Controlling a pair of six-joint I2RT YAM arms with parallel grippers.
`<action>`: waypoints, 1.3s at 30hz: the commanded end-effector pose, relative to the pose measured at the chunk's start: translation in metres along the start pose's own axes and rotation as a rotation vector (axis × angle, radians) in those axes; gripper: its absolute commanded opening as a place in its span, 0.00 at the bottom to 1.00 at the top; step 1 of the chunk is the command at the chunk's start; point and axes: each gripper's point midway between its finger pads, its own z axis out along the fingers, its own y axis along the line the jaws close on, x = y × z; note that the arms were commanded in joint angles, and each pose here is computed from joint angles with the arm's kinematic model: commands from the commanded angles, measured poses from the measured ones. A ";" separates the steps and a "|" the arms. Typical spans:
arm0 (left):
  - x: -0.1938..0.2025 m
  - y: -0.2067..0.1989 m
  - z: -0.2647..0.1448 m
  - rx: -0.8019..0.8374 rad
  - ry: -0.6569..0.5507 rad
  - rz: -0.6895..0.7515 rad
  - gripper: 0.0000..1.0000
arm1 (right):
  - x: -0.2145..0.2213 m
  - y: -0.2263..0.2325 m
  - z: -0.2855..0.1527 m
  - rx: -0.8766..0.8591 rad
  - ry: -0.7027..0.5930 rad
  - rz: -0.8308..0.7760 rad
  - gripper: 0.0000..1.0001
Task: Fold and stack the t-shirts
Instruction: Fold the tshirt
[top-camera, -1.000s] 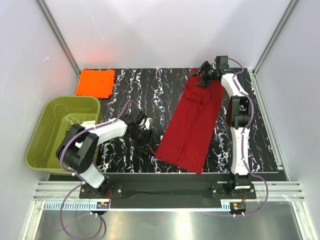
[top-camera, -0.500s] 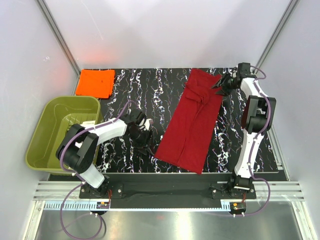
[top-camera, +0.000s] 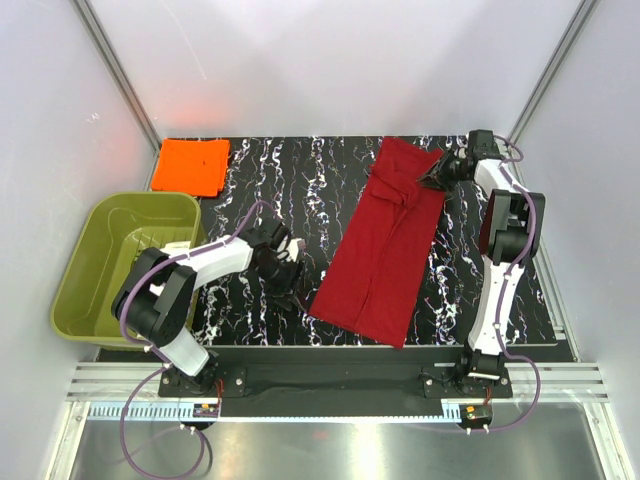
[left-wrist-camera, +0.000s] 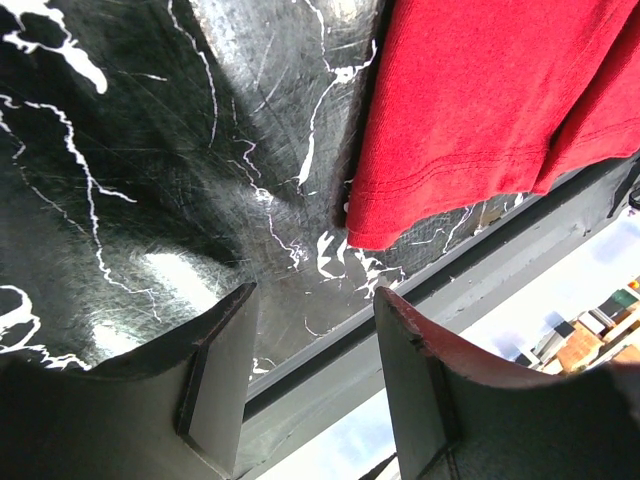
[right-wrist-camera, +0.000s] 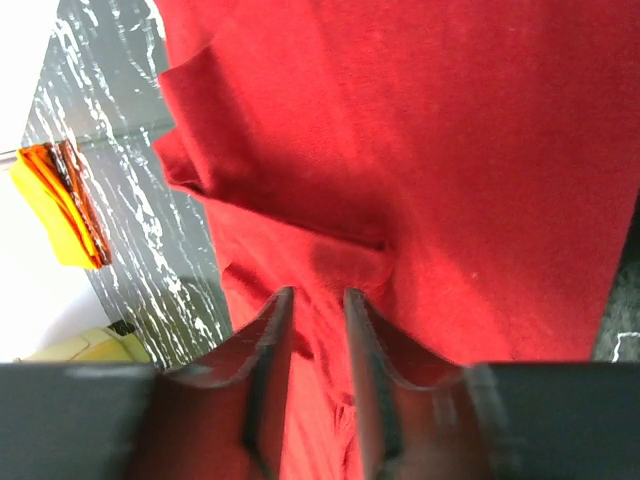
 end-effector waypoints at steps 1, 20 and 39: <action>-0.011 -0.013 -0.011 0.049 -0.031 0.038 0.54 | -0.005 -0.001 0.004 -0.019 -0.013 0.003 0.38; -0.019 -0.017 -0.014 0.057 -0.050 0.028 0.54 | -0.010 -0.001 0.022 -0.072 0.021 0.021 0.37; -0.034 -0.031 -0.023 0.090 -0.097 0.046 0.54 | 0.022 -0.005 -0.055 0.147 -0.101 0.244 0.00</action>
